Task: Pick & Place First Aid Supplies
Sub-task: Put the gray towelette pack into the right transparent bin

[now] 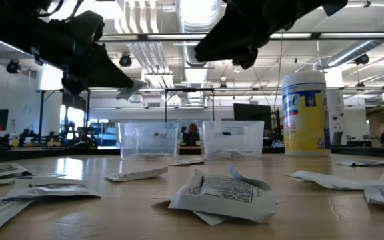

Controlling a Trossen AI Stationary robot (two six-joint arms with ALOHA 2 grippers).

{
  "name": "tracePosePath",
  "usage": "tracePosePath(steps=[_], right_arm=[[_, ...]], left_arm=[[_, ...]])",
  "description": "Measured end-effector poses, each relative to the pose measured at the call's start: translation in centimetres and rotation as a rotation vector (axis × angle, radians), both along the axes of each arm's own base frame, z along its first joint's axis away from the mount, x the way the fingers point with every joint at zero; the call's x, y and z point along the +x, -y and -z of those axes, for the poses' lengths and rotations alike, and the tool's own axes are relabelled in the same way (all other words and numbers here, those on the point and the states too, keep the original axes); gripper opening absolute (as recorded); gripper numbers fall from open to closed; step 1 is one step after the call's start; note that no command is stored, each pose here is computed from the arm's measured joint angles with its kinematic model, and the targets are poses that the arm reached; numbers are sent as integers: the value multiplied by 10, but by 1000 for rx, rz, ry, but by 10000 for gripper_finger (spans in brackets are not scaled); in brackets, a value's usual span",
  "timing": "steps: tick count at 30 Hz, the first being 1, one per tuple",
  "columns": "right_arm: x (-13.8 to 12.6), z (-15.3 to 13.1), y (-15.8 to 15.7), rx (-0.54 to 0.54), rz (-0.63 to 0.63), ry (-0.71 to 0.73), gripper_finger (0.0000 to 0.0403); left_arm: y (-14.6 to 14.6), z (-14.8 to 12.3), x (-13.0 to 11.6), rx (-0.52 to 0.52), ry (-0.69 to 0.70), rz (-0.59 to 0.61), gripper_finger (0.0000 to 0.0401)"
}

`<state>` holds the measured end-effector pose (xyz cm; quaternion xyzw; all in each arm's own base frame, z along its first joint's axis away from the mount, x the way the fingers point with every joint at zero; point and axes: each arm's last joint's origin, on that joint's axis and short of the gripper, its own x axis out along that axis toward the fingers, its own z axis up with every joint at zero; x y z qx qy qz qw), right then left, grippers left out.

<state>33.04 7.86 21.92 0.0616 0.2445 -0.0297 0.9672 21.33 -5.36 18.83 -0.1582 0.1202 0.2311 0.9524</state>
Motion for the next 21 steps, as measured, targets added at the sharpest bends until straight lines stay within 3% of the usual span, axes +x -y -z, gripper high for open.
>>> tracePosePath(steps=[11, 21], right_arm=[[6, -1, 2, -67, 88, 76, 156], [13, 5, 5, -102, 155, 108, 186]], left_arm=[[10, 9, 21, 124, 37, 48, 0], [20, 8, 43, 251, 43, 95, 0]])
